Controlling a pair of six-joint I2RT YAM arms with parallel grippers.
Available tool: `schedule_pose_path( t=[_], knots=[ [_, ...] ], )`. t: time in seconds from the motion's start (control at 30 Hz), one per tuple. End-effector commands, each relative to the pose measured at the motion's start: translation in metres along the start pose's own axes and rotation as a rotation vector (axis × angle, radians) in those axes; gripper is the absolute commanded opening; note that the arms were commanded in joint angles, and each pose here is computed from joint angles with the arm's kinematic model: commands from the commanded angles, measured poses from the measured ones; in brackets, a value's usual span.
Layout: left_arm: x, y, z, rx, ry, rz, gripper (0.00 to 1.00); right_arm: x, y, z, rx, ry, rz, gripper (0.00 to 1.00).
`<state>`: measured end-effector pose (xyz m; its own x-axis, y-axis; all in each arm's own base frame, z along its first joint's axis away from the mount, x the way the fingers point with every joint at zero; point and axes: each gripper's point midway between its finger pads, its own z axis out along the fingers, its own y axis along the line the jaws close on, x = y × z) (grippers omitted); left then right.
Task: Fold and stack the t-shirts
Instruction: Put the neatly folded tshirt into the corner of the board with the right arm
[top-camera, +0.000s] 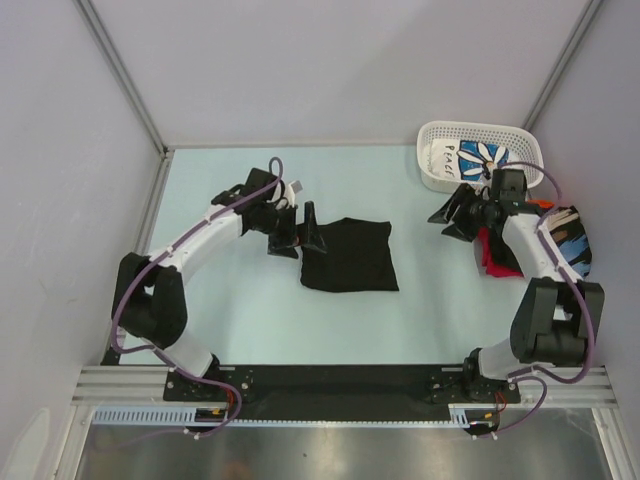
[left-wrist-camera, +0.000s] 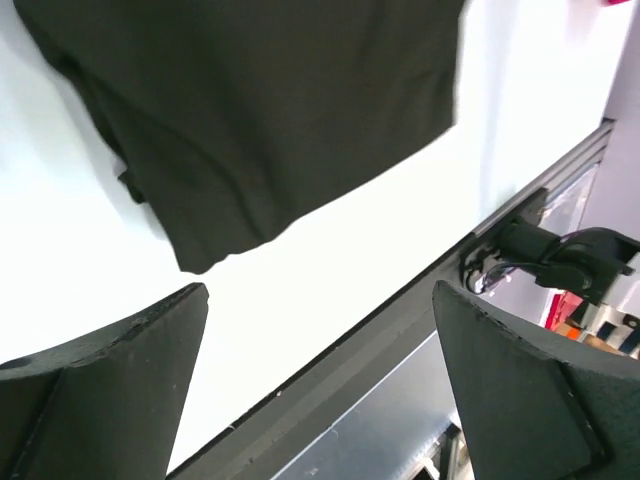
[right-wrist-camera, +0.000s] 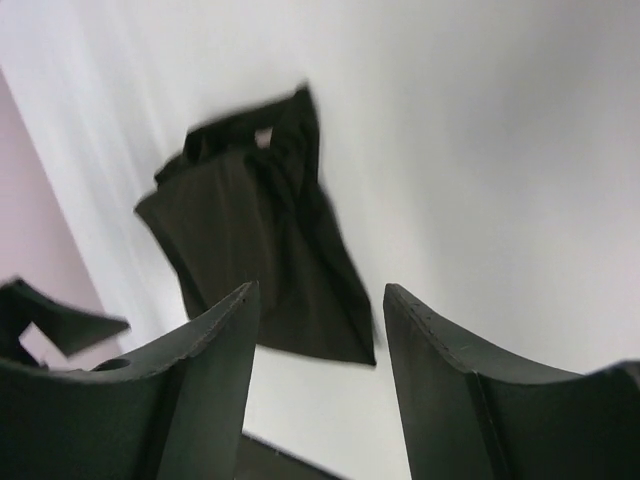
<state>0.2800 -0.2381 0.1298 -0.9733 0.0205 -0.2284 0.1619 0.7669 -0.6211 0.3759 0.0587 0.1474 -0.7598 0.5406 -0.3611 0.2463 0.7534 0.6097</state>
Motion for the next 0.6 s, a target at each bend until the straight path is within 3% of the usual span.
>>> schedule_pose_path(
  t=[0.0, 0.13, 0.57],
  knots=[
    [-0.009, -0.009, -0.017, 0.003, -0.028, 0.051, 1.0, 0.063, -0.005, -0.005, -0.08, 0.178, 0.05, 0.59],
    [-0.018, 0.001, -0.007, -0.026, -0.012, 0.071, 1.0, 0.114, -0.014, 0.003, -0.166, 0.32, 0.18, 0.58],
    [-0.039, 0.016, -0.005, -0.04, 0.013, 0.095, 1.0, 0.175, -0.038, 0.019, -0.161, 0.449, 0.22, 0.59]
  ],
)
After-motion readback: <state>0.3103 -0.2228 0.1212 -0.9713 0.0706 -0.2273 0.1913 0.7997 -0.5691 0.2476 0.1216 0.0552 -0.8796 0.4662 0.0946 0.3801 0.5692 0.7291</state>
